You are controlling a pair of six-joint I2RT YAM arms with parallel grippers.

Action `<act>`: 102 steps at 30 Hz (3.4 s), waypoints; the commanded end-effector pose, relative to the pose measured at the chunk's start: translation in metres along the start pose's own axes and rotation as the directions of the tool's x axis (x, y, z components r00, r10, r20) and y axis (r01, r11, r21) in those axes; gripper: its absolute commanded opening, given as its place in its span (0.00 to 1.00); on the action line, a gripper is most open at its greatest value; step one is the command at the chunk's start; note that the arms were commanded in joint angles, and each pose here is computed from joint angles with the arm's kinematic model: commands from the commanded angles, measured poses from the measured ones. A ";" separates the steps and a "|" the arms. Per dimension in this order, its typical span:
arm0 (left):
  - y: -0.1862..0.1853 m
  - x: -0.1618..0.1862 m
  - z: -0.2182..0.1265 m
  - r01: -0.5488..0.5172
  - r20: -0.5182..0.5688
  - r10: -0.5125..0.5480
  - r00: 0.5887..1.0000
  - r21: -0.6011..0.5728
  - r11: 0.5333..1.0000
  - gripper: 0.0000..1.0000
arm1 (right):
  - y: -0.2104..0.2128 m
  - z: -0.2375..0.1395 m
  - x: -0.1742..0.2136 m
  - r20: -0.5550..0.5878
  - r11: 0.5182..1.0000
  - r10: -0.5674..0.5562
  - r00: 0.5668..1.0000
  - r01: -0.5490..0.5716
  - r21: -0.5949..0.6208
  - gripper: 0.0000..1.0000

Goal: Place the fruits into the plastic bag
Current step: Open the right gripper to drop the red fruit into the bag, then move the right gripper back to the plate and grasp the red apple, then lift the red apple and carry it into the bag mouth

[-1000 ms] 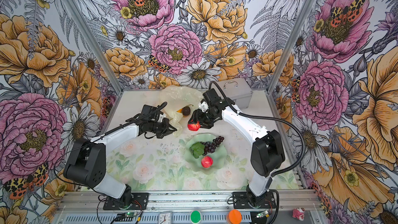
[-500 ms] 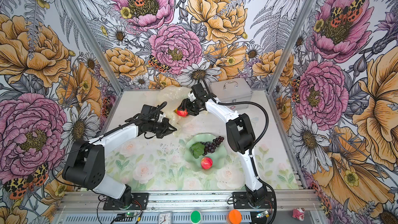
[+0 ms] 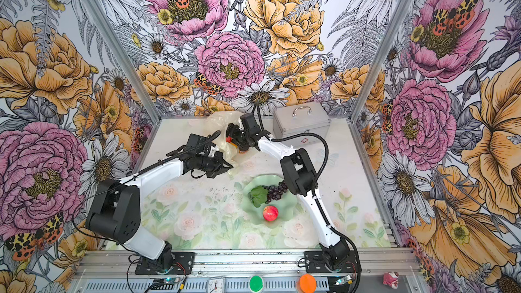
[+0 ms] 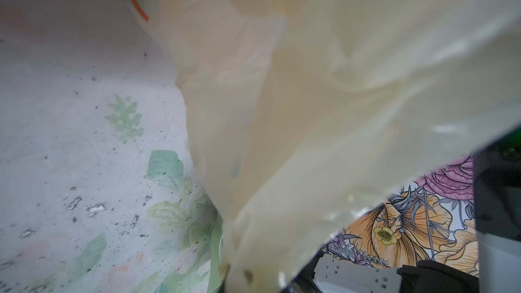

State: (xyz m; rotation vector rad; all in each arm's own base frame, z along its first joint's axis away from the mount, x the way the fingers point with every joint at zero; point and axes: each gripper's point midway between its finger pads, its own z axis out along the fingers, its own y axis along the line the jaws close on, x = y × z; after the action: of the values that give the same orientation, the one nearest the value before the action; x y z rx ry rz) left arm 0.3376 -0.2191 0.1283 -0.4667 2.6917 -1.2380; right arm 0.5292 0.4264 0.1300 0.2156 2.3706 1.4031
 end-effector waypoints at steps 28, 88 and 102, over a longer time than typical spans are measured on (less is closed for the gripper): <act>0.032 -0.022 -0.021 0.048 0.071 -0.045 0.996 -0.032 0.998 0.00 | 0.032 -0.144 0.062 -0.139 0.983 -0.109 0.984 0.127 0.132 0.85; 0.059 -0.022 -0.040 0.063 0.084 -0.062 0.995 -0.016 0.998 0.00 | -0.140 -0.262 0.273 -0.683 0.638 0.076 0.726 0.491 0.593 0.76; 0.057 -0.025 -0.038 0.055 0.082 -0.054 0.995 -0.018 0.998 0.00 | -0.091 -0.287 0.260 -0.607 0.730 0.047 0.793 0.388 0.562 0.64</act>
State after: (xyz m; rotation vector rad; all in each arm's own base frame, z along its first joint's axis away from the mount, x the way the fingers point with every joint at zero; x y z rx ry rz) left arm 0.3375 -0.1477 0.1036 -0.6268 2.6580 -1.1616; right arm 0.1789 0.2270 0.0842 -0.3898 3.2767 0.3682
